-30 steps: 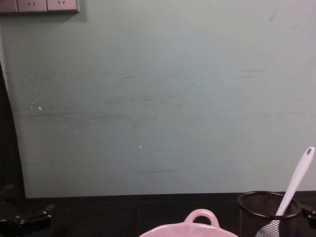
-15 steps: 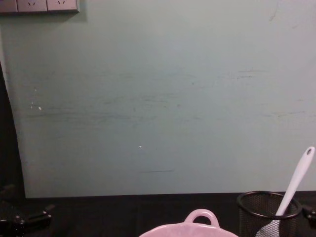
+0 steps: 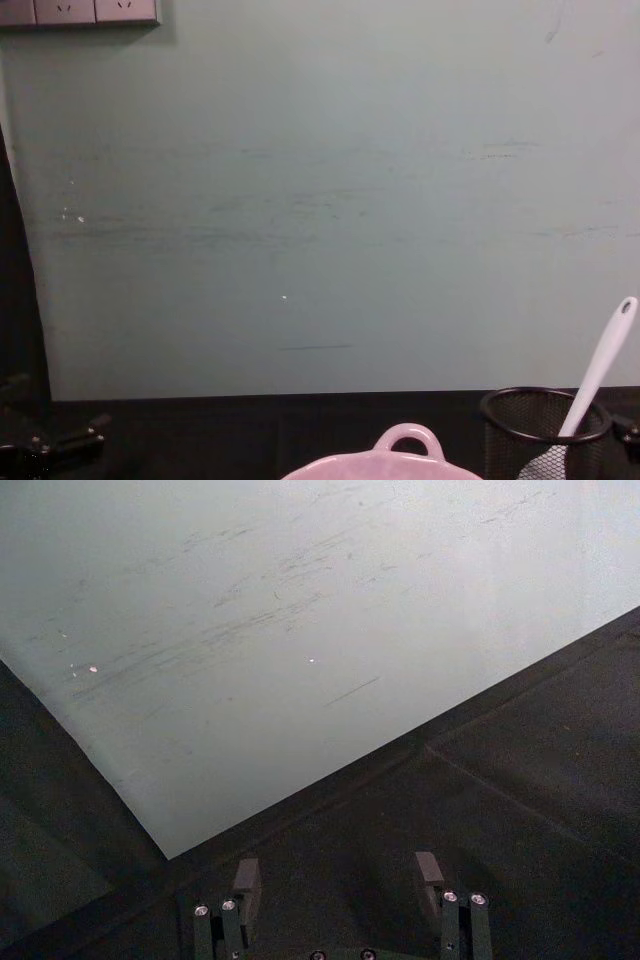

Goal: Use the one hand to pick up the spoon and stir the clear water in the bowl.

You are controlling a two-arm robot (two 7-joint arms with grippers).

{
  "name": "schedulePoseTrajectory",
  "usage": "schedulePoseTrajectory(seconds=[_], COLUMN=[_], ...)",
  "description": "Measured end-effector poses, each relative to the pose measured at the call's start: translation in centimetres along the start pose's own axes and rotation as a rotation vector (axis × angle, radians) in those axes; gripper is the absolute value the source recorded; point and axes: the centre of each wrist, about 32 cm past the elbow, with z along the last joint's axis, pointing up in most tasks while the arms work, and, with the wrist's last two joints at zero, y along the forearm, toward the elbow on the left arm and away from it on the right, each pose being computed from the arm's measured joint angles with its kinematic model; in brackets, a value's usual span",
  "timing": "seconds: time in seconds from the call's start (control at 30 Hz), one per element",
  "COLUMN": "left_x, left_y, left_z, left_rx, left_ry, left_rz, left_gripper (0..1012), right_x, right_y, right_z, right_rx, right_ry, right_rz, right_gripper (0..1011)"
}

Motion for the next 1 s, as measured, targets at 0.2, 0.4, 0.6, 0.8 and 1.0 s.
schedulePoseTrajectory(seconds=[0.2, 0.4, 0.6, 0.8, 1.0], left_x=[0.0, 0.0, 0.0, 0.0, 0.0], left_y=[0.0, 0.0, 0.0, 0.0, 0.0], left_z=[0.0, 0.0, 0.0, 0.0, 0.0], left_rx=[0.0, 0.0, 0.0, 0.0, 0.0], left_ry=[0.0, 0.0, 0.0, 0.0, 0.0], left_rz=[0.0, 0.0, 0.0, 0.0, 0.0], left_gripper=[1005, 1005, 1005, 1005, 1005], right_x=[0.0, 0.0, -0.3, -0.5, -0.3], right_y=[0.0, -0.3, -1.8, -3.3, -4.6], right_z=[0.0, 0.0, 0.5, 1.0, 1.3], right_rx=[0.0, 0.003, 0.018, 0.031, 0.111], right_ry=[0.0, 0.001, 0.004, 0.041, 0.209], right_rz=[0.0, -0.004, -0.019, -0.031, -0.055], right_gripper=[1011, 1011, 1011, 1011, 1011])
